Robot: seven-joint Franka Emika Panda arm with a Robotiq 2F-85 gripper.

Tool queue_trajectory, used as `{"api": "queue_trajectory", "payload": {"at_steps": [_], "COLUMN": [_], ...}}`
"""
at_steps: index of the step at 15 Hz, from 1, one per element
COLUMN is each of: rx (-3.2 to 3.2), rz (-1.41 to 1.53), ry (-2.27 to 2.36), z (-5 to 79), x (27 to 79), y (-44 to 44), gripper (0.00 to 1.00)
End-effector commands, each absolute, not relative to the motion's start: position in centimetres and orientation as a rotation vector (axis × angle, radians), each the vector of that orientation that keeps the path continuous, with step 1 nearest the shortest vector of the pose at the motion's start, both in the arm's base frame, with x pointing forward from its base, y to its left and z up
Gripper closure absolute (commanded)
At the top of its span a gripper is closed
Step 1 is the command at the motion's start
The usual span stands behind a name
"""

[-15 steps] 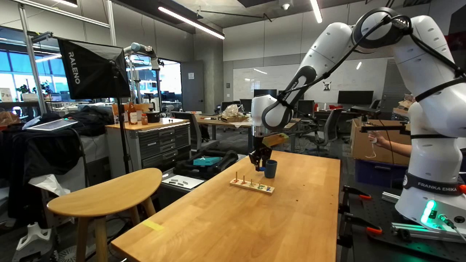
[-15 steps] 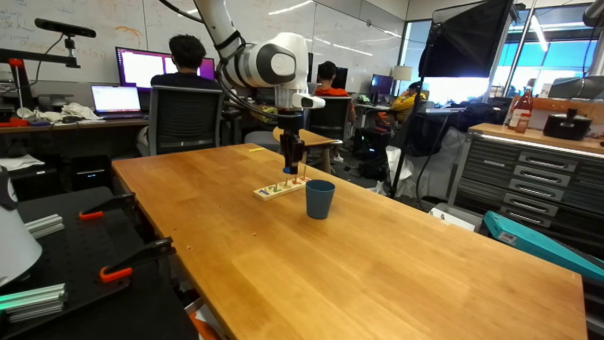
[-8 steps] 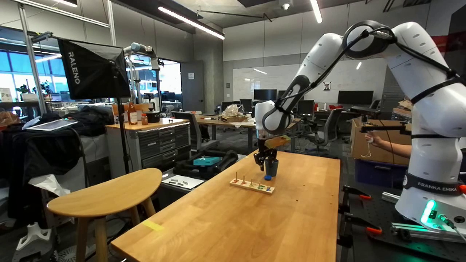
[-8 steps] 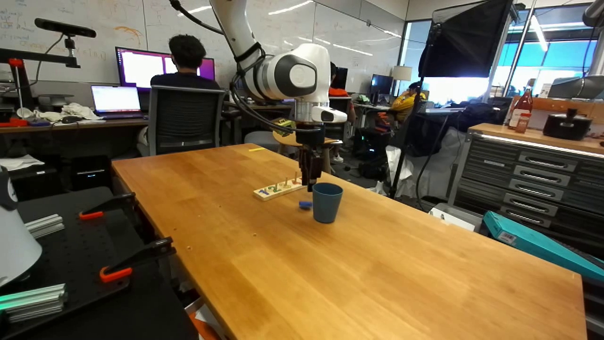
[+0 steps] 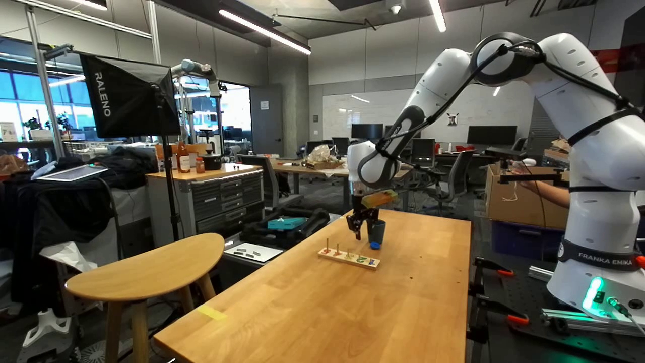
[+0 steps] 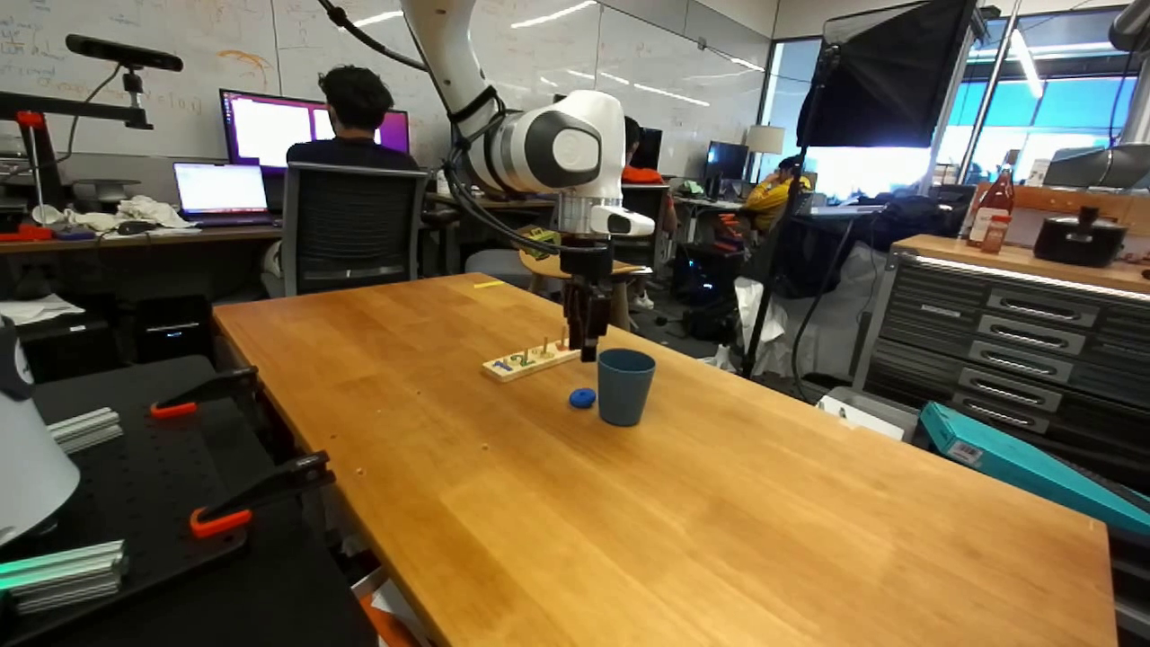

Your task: Remove the blue disk from the wooden rack and put it on the table

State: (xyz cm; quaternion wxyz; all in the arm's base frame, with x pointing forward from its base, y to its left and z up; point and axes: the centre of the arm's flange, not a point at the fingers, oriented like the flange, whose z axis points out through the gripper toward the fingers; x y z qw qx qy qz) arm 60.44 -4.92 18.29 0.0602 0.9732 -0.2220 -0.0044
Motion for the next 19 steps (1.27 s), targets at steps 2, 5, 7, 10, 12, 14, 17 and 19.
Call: {"api": "queue_trajectory", "payload": {"at_steps": [2,5,7,10,12,14,17,19], "rx": [2.996,3.033,3.056,3.075,3.079,3.058,3.059,3.055], "rz": [-0.040,-0.069,-0.092,-0.098,-0.096,-0.090,-0.088,-0.108], "ry": [-0.602,-0.509,-0.443,-0.364,-0.327,-0.354,-0.352,-0.351], "z": [22.2,25.8,28.8,33.2,35.7,34.0,34.6,33.8], "x": [58.8,57.1,55.9,54.2,53.2,54.7,54.4,54.5], "y": [-0.8,1.9,3.5,4.6,4.7,5.0,4.9,4.9], "gripper": [0.01,0.00,0.00,0.00,0.00,0.00,0.00,0.00]}}
